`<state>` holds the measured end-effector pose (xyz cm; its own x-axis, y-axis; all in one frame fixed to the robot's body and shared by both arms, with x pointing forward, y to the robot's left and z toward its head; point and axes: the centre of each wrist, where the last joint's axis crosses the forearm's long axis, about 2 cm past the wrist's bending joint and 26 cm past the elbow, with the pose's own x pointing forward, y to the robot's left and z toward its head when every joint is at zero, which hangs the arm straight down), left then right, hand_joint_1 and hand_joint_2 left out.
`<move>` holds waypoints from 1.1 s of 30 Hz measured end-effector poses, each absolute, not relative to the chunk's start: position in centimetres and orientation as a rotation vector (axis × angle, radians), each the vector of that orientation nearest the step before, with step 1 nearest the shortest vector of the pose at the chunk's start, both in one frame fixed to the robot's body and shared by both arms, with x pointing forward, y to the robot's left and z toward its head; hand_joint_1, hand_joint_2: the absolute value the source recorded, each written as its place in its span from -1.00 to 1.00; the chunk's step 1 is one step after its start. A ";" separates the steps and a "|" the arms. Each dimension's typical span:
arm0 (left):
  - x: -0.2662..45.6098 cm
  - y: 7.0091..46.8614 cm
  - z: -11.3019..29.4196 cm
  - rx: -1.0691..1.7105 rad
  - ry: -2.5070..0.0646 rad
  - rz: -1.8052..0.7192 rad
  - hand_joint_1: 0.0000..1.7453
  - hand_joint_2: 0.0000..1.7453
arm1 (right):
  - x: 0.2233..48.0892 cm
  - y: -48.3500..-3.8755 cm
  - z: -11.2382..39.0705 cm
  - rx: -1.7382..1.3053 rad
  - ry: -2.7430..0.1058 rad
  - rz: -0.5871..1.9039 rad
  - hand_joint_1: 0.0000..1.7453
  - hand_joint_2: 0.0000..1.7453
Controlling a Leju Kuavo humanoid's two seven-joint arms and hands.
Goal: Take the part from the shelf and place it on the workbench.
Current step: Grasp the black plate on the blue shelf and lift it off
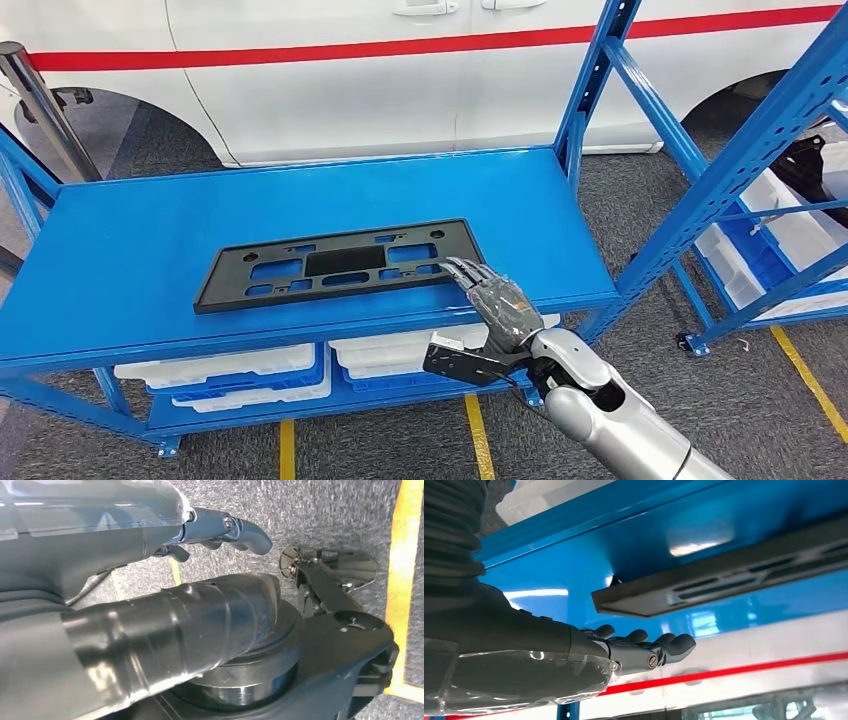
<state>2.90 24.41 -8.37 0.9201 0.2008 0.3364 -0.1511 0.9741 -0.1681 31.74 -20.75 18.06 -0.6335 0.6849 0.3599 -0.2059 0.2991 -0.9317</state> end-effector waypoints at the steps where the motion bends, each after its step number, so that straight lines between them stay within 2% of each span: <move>1: 3.2 24.3 -8.5 -0.159 -0.373 0.131 -1.00 -1.00 | 32.3 -20.7 18.2 -0.439 -1.777 1.454 -1.00 1.00; 4: 4.5 24.2 -8.9 -0.206 -0.404 0.012 -1.00 -1.00 | 34.3 -20.2 18.9 -0.465 -1.754 1.492 -1.00 1.00; 12: 5.6 24.6 -9.9 -0.197 -0.414 -0.054 -1.00 -1.00 | 37.3 -18.5 19.6 -0.454 -1.685 1.581 -1.00 1.00; 33: 5.9 24.5 -10.2 -0.207 -0.411 -0.106 -1.00 -1.00 | 39.1 -16.5 20.0 -0.524 -1.618 1.789 -1.00 1.00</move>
